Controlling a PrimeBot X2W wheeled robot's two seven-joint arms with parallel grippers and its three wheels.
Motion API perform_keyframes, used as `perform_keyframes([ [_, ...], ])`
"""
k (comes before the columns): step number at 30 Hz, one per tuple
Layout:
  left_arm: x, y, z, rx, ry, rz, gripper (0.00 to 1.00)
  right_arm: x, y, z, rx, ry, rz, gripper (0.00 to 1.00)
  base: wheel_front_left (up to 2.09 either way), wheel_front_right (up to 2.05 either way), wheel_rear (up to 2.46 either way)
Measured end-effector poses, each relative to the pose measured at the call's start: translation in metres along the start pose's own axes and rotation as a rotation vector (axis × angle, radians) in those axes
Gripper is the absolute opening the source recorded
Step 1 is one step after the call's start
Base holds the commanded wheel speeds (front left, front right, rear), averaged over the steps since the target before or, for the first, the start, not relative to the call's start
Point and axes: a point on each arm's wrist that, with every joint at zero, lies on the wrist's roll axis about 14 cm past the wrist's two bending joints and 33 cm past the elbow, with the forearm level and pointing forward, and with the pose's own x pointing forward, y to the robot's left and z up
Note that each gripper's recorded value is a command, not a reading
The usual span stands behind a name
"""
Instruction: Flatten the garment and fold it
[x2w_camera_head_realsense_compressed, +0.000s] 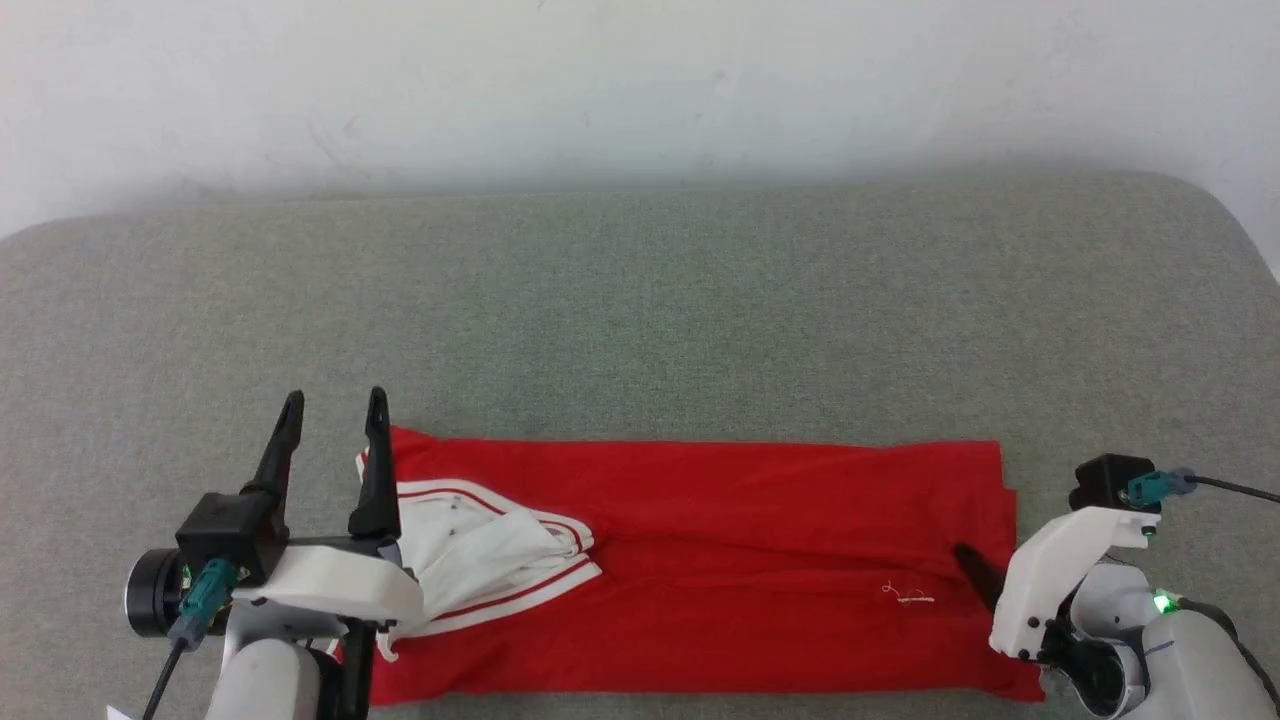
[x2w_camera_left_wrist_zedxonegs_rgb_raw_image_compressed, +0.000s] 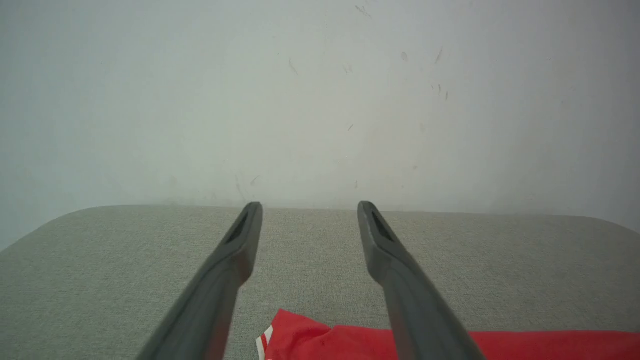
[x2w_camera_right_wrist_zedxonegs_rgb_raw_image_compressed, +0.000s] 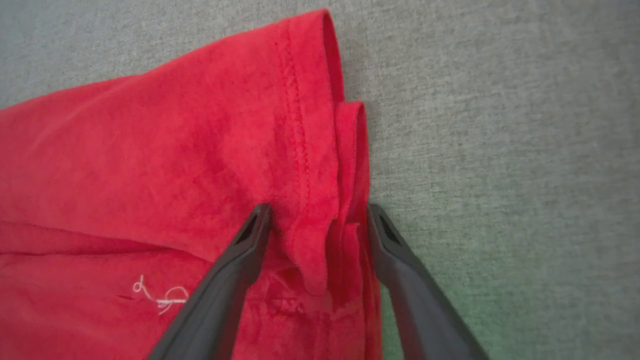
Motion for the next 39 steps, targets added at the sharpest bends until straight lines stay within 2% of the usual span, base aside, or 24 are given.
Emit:
perform_keyframes([
  [1, 0.000, 0.001, -0.001, 0.004, 0.001, 0.002, 1.00, 0.000, 0.001, -0.002, -0.005, 0.019, 0.004, 0.40, 0.00, 0.00, 0.00],
  [3, -0.001, 0.001, -0.001, 0.006, 0.001, 0.002, 1.00, 0.001, 0.004, -0.003, -0.011, 0.039, 0.010, 0.02, 0.00, 0.00, 0.00],
  [11, -0.001, 0.003, -0.001, 0.006, 0.000, 0.011, 1.00, -0.007, -0.001, 0.006, -0.024, -0.009, -0.017, 0.00, 0.00, 0.00, 0.00],
  [22, 0.003, 0.002, -0.003, -0.001, 0.000, 0.011, 1.00, -0.050, -0.090, 0.033, -0.094, -0.121, -0.346, 0.00, 0.00, 0.00, 0.00],
  [26, 0.003, 0.000, -0.003, 0.008, 0.001, 0.005, 1.00, -0.060, -0.104, 0.034, -0.109, -0.119, -0.401, 0.00, 0.00, 0.00, 0.00],
  [32, 0.003, -0.001, -0.003, 0.005, 0.000, 0.000, 1.00, -0.062, -0.079, 0.048, -0.169, -0.158, -0.346, 0.00, 0.00, 0.00, 0.00],
  [39, -0.001, 0.000, -0.001, 0.002, -0.002, 0.002, 1.00, -0.079, 0.008, 0.074, -0.273, -0.225, -0.120, 0.00, 0.00, 0.00, 0.00],
])
